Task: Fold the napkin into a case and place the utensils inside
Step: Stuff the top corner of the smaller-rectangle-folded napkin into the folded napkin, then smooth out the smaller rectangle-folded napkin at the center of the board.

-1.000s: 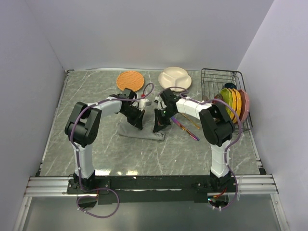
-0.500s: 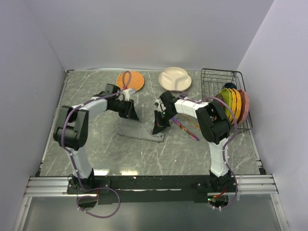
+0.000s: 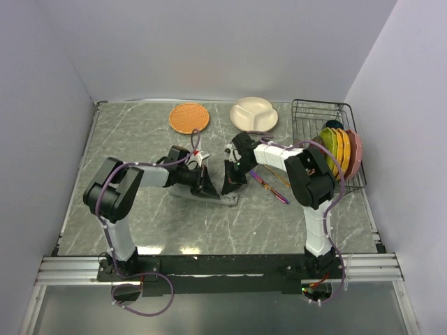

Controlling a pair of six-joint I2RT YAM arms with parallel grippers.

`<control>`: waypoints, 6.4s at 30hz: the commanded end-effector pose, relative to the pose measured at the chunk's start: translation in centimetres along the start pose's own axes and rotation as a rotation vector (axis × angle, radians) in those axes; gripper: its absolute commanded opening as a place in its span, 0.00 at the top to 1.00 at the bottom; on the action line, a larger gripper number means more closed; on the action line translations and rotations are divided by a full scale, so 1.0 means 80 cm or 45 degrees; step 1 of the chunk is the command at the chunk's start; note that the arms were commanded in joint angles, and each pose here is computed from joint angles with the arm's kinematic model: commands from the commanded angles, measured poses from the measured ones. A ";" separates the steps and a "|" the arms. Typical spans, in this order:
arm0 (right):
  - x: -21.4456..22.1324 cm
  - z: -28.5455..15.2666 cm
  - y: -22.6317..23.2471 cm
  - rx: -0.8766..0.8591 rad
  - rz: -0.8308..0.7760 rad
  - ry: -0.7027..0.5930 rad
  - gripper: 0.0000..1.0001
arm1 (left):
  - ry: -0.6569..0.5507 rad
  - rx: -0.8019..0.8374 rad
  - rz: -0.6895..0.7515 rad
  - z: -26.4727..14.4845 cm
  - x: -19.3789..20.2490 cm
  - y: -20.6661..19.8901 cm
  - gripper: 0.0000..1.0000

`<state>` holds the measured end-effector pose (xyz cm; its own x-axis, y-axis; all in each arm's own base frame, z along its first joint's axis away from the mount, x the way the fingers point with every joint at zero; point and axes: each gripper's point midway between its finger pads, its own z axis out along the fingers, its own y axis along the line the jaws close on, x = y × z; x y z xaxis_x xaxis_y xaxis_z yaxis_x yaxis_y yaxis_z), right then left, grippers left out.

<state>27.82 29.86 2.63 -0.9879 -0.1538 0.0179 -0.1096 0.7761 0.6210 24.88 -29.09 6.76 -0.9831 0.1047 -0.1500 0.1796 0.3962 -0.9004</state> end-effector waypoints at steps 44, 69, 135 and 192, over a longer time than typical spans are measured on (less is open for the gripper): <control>0.012 -0.028 -0.028 0.035 0.075 -0.082 1.00 | -0.062 -0.098 -0.197 0.077 -0.060 0.039 0.93; -0.003 -0.010 -0.063 0.265 -0.022 -0.050 1.00 | 0.140 -0.364 1.019 -0.117 -0.100 0.029 0.44; -0.038 -0.058 0.017 0.087 -0.200 -0.173 1.00 | 0.401 -0.334 1.498 -0.021 -0.096 0.030 0.99; -0.039 -0.085 0.094 0.463 -1.495 -0.761 0.75 | 0.578 -0.341 0.794 0.009 -0.056 0.097 0.99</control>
<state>29.73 29.85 12.06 -0.3052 -0.5935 -0.7447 -0.8098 0.5733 -0.1251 32.65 -27.76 2.55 -0.5432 0.6933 -0.4736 0.8164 0.3044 -0.4908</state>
